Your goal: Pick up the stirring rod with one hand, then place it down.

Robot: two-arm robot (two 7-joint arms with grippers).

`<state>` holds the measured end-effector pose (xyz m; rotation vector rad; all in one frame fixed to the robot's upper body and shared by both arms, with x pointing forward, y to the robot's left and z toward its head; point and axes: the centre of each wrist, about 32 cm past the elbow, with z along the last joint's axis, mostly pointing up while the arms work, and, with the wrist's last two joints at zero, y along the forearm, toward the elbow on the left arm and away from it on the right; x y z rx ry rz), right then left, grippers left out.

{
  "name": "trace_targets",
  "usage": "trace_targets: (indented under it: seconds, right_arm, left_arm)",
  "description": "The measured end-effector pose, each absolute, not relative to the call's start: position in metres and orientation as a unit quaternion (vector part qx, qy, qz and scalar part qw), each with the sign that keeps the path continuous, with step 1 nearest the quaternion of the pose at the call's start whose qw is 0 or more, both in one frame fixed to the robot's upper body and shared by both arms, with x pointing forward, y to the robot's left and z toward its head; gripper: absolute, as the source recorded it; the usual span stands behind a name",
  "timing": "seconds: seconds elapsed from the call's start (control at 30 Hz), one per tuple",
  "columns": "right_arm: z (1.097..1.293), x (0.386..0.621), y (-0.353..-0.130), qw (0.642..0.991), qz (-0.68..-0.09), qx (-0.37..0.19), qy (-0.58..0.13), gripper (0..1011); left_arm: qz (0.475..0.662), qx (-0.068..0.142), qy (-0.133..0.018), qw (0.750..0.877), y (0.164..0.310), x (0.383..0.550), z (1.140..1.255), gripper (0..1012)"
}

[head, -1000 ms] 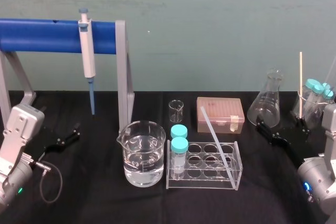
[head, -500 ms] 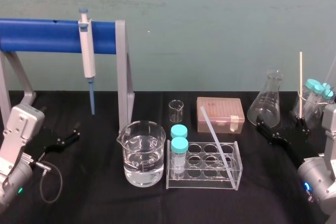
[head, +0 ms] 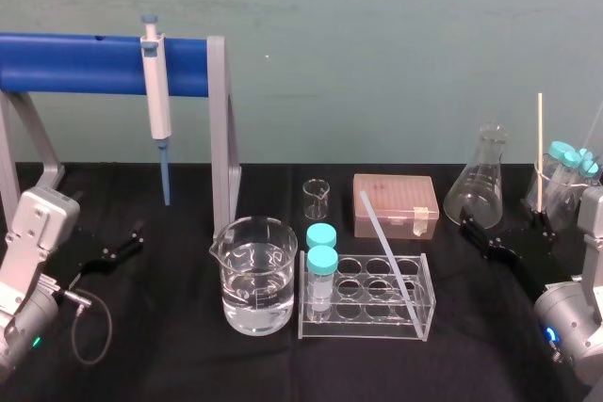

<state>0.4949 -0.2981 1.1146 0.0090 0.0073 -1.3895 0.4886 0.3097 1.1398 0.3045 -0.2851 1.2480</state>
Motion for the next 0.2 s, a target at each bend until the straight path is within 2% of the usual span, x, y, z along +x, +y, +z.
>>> trace_targets:
  seconds: [0.2]
  right_arm:
    - [1.1146, 0.4949, -0.2981, 0.768, -0.640, 0.004, 0.003, 1003]
  left_arm:
    - [0.580, 0.141, -0.132, 0.791, 0.3097, 0.4886, 1.1398, 1000]
